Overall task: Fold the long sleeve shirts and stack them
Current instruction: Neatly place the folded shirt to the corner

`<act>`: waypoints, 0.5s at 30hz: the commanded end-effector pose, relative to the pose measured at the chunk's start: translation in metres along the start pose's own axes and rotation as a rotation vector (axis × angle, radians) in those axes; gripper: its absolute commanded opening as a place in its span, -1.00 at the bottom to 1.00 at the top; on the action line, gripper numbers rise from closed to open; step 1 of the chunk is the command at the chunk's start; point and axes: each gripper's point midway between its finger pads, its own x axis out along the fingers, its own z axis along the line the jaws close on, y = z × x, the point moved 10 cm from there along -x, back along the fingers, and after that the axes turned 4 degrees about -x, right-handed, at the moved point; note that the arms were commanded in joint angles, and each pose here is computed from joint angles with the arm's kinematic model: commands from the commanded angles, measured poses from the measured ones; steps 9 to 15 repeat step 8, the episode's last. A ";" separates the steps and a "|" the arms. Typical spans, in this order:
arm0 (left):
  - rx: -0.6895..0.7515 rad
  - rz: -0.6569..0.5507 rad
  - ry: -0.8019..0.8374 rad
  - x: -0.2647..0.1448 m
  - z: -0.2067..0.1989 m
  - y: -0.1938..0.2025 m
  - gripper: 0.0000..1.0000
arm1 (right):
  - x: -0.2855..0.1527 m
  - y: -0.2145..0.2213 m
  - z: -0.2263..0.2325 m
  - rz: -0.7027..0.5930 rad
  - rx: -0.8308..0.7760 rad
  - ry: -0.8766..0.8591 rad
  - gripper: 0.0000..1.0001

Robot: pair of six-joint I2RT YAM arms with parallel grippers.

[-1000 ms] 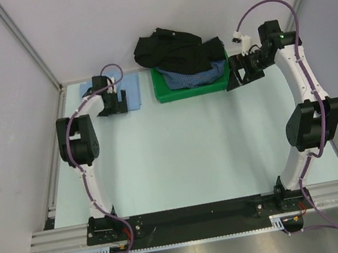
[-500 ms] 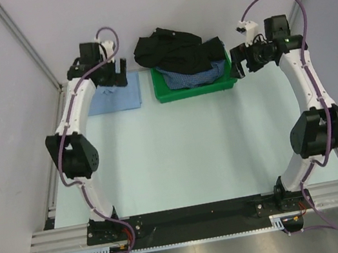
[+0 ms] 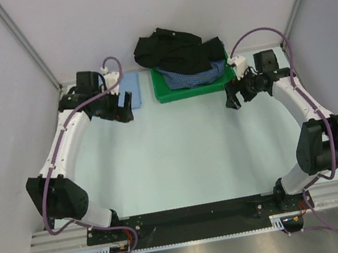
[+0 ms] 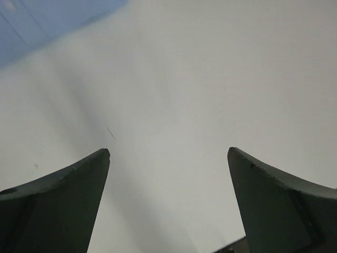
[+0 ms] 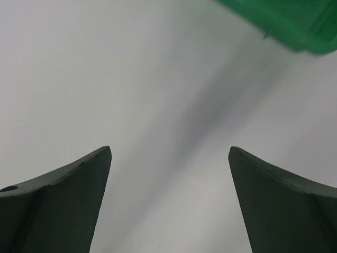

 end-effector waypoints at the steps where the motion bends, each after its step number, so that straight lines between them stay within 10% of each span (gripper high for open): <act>1: 0.015 0.032 0.023 0.000 -0.004 0.028 0.99 | -0.011 0.016 0.011 0.004 -0.076 -0.018 0.99; 15: 0.026 0.032 0.022 -0.004 -0.005 0.034 0.99 | -0.013 0.022 0.012 0.010 -0.122 -0.007 0.99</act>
